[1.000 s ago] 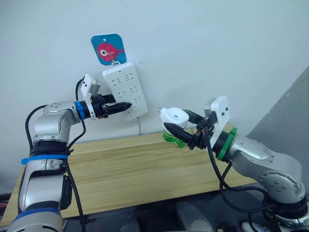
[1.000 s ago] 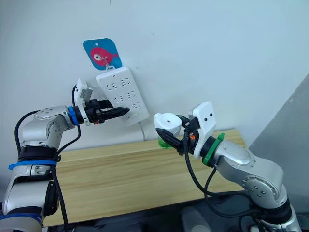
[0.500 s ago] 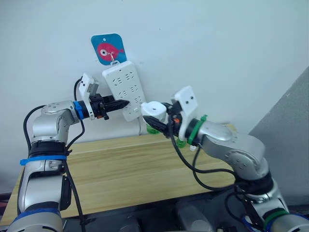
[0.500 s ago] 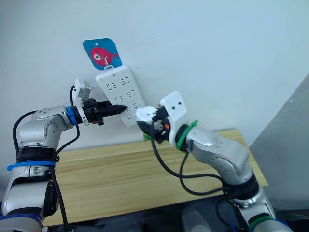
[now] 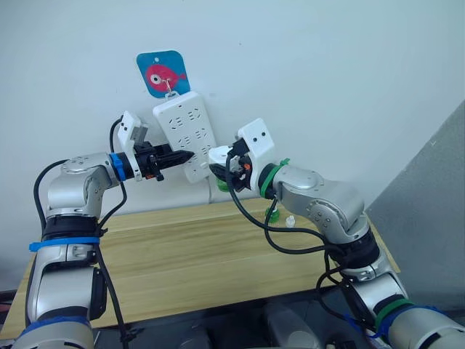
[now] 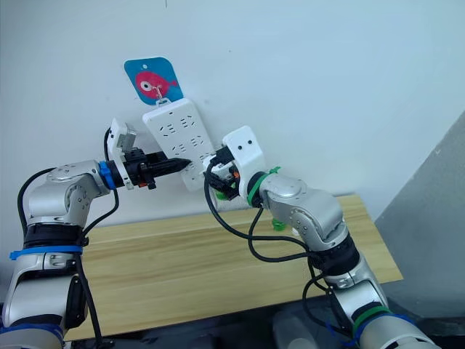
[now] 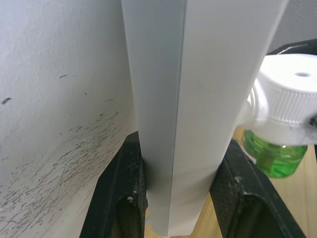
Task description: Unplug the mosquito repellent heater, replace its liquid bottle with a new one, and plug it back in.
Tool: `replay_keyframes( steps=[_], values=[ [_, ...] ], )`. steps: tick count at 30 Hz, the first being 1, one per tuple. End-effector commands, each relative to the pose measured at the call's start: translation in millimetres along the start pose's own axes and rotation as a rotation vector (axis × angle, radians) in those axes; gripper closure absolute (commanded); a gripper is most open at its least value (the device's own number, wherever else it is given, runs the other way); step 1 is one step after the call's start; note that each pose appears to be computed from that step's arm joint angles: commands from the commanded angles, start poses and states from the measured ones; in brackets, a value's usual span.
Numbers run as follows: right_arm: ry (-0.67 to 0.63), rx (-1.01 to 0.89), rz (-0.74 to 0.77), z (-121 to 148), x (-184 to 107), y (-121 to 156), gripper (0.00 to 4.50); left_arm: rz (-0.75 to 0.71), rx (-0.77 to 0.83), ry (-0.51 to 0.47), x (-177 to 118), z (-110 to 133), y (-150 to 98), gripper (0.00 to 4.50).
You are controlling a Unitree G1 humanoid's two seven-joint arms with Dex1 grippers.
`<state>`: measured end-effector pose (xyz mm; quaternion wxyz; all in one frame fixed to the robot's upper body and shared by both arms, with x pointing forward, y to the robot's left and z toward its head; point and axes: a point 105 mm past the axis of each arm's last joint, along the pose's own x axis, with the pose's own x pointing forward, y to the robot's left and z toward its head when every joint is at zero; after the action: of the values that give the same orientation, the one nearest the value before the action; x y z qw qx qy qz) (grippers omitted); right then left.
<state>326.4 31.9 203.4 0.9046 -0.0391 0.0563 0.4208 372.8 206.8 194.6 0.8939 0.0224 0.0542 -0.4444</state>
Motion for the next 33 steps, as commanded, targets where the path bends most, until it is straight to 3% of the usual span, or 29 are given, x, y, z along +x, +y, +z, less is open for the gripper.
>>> replay_keyframes(
  steps=[1, 19, 33],
  values=[
    [-0.055, -0.037, 0.026, 18.2, 0.9, 8.3, 1.46, -0.001, 0.030, -0.030, -4.2, 10.2, -1.7, 3.20],
    [-0.084, -0.065, -0.008, 24.8, 9.7, -0.9, 1.46, -0.002, 0.035, -0.025, -5.7, 7.8, -2.0, 3.20],
    [-0.100, -0.085, 0.023, 31.9, 4.7, 7.4, 1.46, -0.002, 0.032, -0.023, -5.3, 7.2, -3.1, 3.20]
  ],
)
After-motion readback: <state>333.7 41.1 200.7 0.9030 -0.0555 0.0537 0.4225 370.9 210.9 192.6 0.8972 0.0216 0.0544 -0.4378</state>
